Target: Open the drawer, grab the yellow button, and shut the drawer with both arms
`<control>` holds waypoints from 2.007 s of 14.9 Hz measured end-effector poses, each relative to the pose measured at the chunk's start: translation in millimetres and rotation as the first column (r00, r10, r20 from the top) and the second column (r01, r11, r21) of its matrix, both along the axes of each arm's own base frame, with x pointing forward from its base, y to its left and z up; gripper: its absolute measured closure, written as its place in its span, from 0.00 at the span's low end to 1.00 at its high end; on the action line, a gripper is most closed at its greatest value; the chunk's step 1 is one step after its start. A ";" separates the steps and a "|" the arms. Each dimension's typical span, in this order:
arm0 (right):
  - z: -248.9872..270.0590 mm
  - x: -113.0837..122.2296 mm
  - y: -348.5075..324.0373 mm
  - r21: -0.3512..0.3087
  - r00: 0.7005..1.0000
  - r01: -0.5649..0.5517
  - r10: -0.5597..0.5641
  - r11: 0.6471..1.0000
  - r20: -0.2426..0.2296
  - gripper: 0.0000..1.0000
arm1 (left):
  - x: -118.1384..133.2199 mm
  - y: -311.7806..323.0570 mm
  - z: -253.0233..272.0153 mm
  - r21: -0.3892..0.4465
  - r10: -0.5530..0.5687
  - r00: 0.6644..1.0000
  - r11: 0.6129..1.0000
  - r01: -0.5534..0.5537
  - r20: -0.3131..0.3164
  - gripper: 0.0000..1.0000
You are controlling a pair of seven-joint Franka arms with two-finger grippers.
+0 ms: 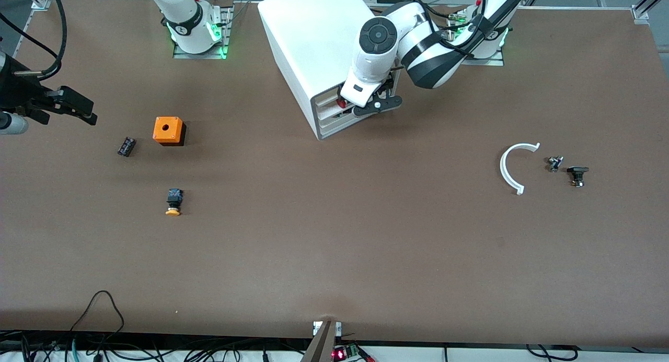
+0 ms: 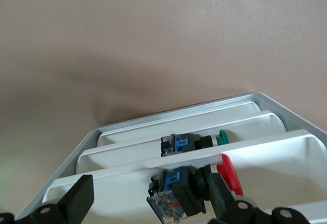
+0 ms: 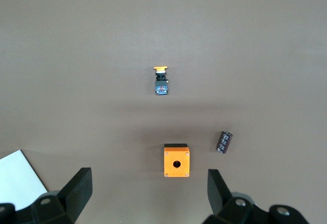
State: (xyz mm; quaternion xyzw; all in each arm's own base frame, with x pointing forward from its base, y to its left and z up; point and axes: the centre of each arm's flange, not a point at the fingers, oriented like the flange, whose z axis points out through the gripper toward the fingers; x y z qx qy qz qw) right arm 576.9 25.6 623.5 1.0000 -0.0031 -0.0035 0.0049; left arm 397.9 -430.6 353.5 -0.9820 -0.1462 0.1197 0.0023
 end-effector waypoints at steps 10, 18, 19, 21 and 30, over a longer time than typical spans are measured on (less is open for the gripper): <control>-1.1 -0.1 2.1 0.000 1.000 -0.004 0.004 1.000 -0.005 0.00 | 135.8 132.4 82.7 -0.081 -0.141 0.988 0.986 0.145 0.058 0.00; -1.1 -0.2 4.1 0.001 1.000 -0.001 0.001 1.000 -0.005 0.00 | 190.2 243.1 156.4 -0.036 -0.311 0.946 0.948 0.315 0.091 0.00; -1.1 -0.2 4.2 0.001 1.000 -0.001 0.001 1.000 -0.005 0.00 | 195.1 254.4 160.0 -0.017 -0.340 0.935 0.939 0.344 0.104 0.00; -1.2 -0.2 4.1 0.001 1.000 -0.001 0.001 1.000 -0.005 0.00 | 203.3 271.2 171.4 -0.005 -0.406 0.904 0.912 0.410 0.134 0.00; -1.2 -0.1 4.2 0.001 1.000 -0.001 0.001 1.000 -0.005 0.00 | 231.1 375.6 178.8 -0.089 -0.490 0.853 0.855 0.510 0.178 0.00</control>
